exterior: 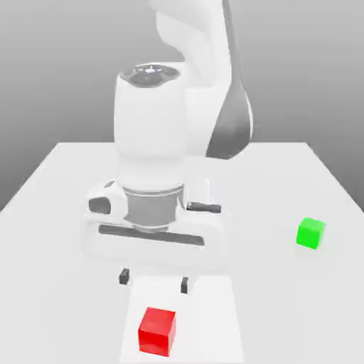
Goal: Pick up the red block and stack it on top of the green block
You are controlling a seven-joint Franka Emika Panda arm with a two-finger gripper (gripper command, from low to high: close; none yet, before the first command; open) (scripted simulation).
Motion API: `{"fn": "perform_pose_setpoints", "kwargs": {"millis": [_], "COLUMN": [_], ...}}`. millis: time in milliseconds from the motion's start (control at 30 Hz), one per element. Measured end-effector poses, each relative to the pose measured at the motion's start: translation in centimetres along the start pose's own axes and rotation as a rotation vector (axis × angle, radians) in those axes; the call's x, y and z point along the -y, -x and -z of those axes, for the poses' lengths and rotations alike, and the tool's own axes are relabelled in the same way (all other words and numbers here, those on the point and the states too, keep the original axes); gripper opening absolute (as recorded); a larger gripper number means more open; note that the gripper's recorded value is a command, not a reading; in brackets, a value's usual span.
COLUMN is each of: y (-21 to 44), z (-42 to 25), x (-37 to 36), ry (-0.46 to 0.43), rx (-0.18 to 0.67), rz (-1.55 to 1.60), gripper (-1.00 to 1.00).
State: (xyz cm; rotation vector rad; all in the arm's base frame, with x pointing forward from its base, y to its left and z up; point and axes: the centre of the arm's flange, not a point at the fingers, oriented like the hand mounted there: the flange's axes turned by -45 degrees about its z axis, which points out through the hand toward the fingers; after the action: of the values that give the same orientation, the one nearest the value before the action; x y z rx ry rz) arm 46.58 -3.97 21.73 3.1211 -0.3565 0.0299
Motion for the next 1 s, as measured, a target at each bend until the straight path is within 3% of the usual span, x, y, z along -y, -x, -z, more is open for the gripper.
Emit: {"fn": "perform_pose_setpoints", "kwargs": {"millis": [133,167,400,600,833,1000], "y": [0.4,0.4,0.5,1.1,13.5,23.7], "z": [-5.3,-6.5,-6.8,-0.8,2.4,3.6], "x": [-0.1,-0.1,-0.1,1.9,20.1,25.4], "ry": [0.002,0.002,0.002,-0.008,-0.067,-0.065], "rx": [0.018,0.018,0.018,0.019,0.028,0.031], "rz": [-0.005,-0.005,-0.005,0.041,0.544,0.836], "gripper": [0.0,-1.0,-1.0,-1.0,-1.0,-1.0]}}
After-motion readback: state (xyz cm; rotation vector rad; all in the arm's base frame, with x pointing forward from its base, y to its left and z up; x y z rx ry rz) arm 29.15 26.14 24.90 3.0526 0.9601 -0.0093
